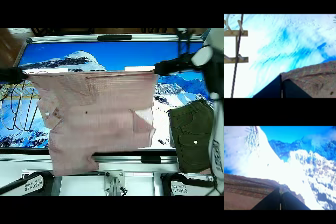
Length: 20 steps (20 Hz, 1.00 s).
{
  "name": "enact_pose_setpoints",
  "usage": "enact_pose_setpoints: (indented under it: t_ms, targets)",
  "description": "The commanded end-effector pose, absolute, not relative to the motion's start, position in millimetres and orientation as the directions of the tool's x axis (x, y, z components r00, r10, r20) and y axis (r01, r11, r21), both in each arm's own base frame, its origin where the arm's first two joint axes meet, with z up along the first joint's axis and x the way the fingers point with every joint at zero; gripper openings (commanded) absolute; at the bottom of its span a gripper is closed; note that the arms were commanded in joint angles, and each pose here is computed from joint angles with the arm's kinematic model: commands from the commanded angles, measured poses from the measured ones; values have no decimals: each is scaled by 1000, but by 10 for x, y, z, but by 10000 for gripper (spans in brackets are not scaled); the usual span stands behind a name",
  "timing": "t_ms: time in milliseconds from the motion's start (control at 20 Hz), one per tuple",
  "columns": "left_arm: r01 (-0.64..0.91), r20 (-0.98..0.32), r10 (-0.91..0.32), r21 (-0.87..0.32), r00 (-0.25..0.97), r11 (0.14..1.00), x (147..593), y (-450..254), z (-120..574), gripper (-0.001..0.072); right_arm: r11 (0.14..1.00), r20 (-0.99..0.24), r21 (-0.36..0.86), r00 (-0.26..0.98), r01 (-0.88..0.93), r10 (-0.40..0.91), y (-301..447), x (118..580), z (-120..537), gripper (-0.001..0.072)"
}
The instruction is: Fold the shirts.
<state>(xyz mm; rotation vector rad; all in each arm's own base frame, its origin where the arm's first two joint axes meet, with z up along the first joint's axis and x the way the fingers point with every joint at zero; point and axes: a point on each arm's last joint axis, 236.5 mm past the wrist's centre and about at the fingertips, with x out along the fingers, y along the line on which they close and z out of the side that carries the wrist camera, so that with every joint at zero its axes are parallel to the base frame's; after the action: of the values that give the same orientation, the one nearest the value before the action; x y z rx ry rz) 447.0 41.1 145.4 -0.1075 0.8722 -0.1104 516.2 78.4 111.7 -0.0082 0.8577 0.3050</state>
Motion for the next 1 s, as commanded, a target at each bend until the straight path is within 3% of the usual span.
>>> enact_pose_setpoints:
  t_ms: [0,250,400,550,750,950]
  targets:
    - [22,-779,-140,-160,611,987,5105,482,621,28,971,-673,171,700,-168,239,817,5837,521,53]
    - [27,-674,-94,-108,733,994,5798,328,302,28,971,-681,201,695,-128,233,813,6001,110,53]
    - [41,-646,-93,-95,758,995,5954,180,183,28,968,-704,223,668,-114,241,833,5958,0,53]
    - [95,-757,-123,-81,641,992,5650,122,-15,28,964,-788,230,556,-131,264,843,5647,-77,53]
    - [147,-916,-114,-61,385,987,4984,331,-314,28,959,-895,232,351,-161,275,844,5079,-134,53]
    - [123,-960,-141,-113,243,986,4616,410,-510,28,957,-943,266,176,-119,284,893,4652,-266,54]
